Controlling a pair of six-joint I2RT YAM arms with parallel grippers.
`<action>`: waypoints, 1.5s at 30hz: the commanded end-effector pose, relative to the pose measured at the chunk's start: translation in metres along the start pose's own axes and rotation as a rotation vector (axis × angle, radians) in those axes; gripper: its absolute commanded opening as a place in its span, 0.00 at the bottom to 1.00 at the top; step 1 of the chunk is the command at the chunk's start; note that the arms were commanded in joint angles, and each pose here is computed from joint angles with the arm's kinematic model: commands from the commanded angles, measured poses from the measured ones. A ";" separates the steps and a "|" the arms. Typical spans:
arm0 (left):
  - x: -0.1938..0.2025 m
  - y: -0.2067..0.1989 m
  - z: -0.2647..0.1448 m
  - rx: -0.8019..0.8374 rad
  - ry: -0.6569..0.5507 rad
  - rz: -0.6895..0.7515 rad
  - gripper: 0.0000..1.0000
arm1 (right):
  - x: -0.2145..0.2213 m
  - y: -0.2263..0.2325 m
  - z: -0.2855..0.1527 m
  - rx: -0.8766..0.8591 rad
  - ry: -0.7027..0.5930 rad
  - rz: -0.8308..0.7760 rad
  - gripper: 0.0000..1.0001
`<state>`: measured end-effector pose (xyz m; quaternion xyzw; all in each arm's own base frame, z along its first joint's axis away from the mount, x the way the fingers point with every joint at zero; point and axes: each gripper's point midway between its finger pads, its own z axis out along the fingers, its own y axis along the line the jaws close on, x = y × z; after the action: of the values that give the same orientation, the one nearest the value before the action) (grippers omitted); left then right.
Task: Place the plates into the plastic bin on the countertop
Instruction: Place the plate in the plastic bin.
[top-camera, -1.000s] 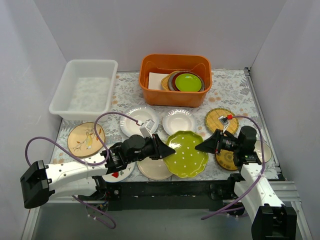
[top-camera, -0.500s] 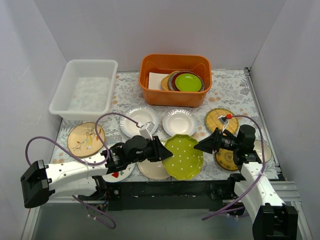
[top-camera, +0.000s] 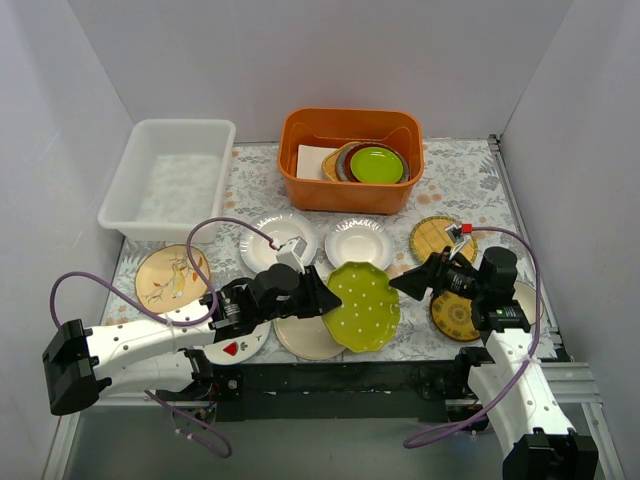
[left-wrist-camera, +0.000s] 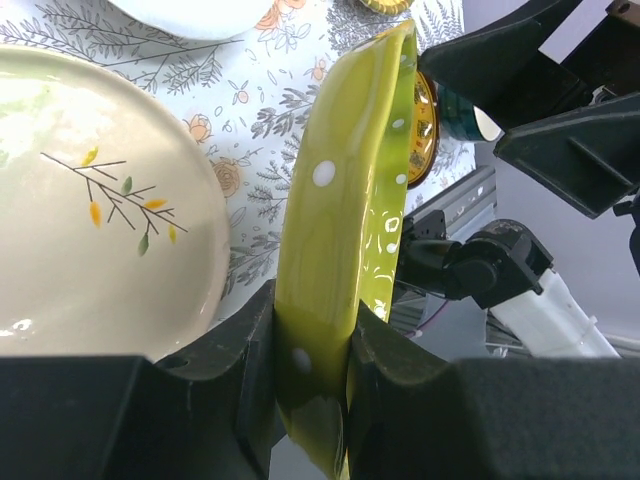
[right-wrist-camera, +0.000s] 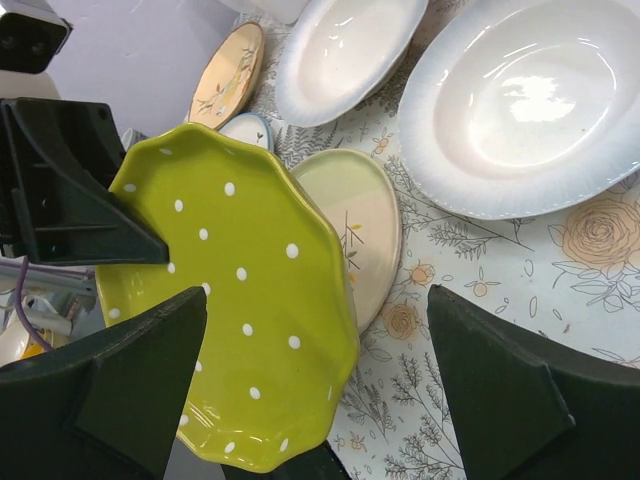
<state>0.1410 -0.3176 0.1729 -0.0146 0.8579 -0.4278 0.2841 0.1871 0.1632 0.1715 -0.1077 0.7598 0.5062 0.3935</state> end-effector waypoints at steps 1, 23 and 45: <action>-0.042 -0.051 -0.020 0.129 -0.138 -0.048 0.00 | -0.015 0.000 -0.001 0.031 -0.030 -0.042 0.98; -0.133 -0.076 -0.032 0.159 -0.237 0.060 0.00 | -0.011 0.007 -0.003 0.002 -0.030 -0.064 0.98; -0.264 -0.073 -0.052 0.313 -0.281 0.027 0.00 | 0.009 0.003 -0.002 -0.029 0.007 -0.020 0.98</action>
<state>0.3192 -0.2531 0.2899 -0.0725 0.8124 -0.4519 0.3612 0.1828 0.1627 0.1669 -0.1100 0.7613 0.5034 0.3936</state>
